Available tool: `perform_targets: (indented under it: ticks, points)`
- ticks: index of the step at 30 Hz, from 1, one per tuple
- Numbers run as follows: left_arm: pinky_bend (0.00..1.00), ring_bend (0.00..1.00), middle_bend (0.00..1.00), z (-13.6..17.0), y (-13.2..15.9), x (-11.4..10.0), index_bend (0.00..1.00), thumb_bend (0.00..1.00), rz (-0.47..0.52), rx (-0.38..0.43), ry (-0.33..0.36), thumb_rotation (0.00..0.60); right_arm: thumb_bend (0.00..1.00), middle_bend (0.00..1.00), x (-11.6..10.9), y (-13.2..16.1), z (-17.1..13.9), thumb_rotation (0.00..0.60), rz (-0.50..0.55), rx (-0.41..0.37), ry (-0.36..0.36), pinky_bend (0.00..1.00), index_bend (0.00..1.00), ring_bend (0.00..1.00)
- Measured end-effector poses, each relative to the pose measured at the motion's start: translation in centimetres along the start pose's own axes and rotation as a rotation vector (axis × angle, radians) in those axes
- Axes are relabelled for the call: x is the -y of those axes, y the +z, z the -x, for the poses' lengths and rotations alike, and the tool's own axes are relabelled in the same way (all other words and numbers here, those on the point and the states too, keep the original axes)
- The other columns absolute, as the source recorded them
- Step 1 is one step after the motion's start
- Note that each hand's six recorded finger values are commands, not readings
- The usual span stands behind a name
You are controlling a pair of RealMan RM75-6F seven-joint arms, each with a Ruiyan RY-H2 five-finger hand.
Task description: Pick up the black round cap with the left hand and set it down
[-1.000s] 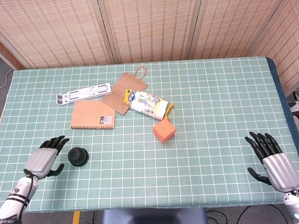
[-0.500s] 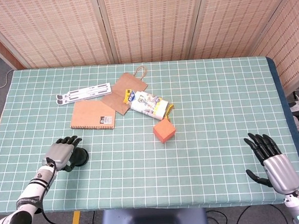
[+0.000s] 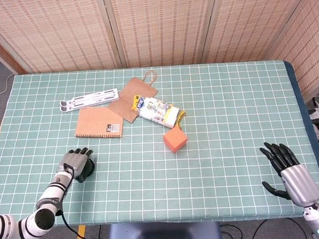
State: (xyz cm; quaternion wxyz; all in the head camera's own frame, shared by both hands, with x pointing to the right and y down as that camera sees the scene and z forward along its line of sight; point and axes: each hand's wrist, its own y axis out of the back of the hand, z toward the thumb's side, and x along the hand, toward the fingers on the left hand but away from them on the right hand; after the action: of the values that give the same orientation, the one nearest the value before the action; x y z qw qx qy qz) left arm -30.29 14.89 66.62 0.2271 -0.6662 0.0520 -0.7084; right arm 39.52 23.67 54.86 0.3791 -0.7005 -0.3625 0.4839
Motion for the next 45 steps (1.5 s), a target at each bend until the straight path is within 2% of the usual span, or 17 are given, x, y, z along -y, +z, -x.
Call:
perform_targets:
  ticks: [4,14,18,24,28,31,33,37,45]
  points:
    - [0.13,0.00,0.00,-0.6,0.5,0.4,0.00,0.38,-0.052,-0.021,-0.016,0.600,0.19,0.00,0.0,0.1,-0.1,0.600,0.000,-0.004,0.006,0.00,0.00,0.00]
    - [0.15,0.00,0.00,-2.1,0.6,0.9,0.00,0.38,-0.092,-0.073,-0.072,0.600,0.19,0.00,-0.1,-0.3,0.0,0.600,-0.008,0.031,0.000,0.00,0.00,0.00]
    - [0.21,0.00,0.00,-2.3,0.5,1.0,0.00,0.38,-0.115,-0.086,-0.078,0.600,0.19,0.00,-0.2,-0.3,0.0,0.600,-0.007,0.032,0.000,0.00,0.00,0.00]
    - [0.25,0.00,0.00,-2.7,0.5,1.3,0.00,0.37,-0.130,-0.095,-0.083,0.600,0.19,0.00,-0.2,-0.4,0.0,0.600,-0.009,0.035,-0.003,0.00,0.00,0.00]
    - [0.31,0.06,0.00,-2.9,0.4,1.4,0.00,0.37,-0.129,-0.098,-0.083,0.600,0.19,0.00,-0.2,-0.4,0.0,0.600,-0.009,0.036,-0.002,0.00,0.00,0.00]
    - [0.36,0.14,0.05,-3.0,0.4,1.5,0.00,0.37,-0.129,-0.097,-0.080,0.600,0.19,0.00,-0.2,-0.4,0.0,0.600,-0.009,0.037,-0.002,0.00,0.00,0.00]
    - [0.38,0.19,0.11,-3.0,0.3,1.5,0.03,0.37,-0.133,-0.096,-0.076,0.600,0.19,0.00,-0.2,-0.4,0.0,0.600,-0.009,0.038,-0.004,0.00,0.00,0.00]
    - [0.44,0.27,0.24,-3.0,0.2,1.7,0.17,0.37,-0.132,-0.095,-0.072,0.600,0.19,0.00,-0.2,-0.4,0.0,0.600,-0.009,0.038,-0.005,0.00,0.00,0.00]
    - [0.45,0.29,0.29,-3.3,-0.1,2.0,0.31,0.37,-0.134,-0.094,-0.063,0.600,0.19,0.00,-0.4,-0.4,-0.1,0.600,-0.010,0.040,-0.010,0.00,0.00,0.00]
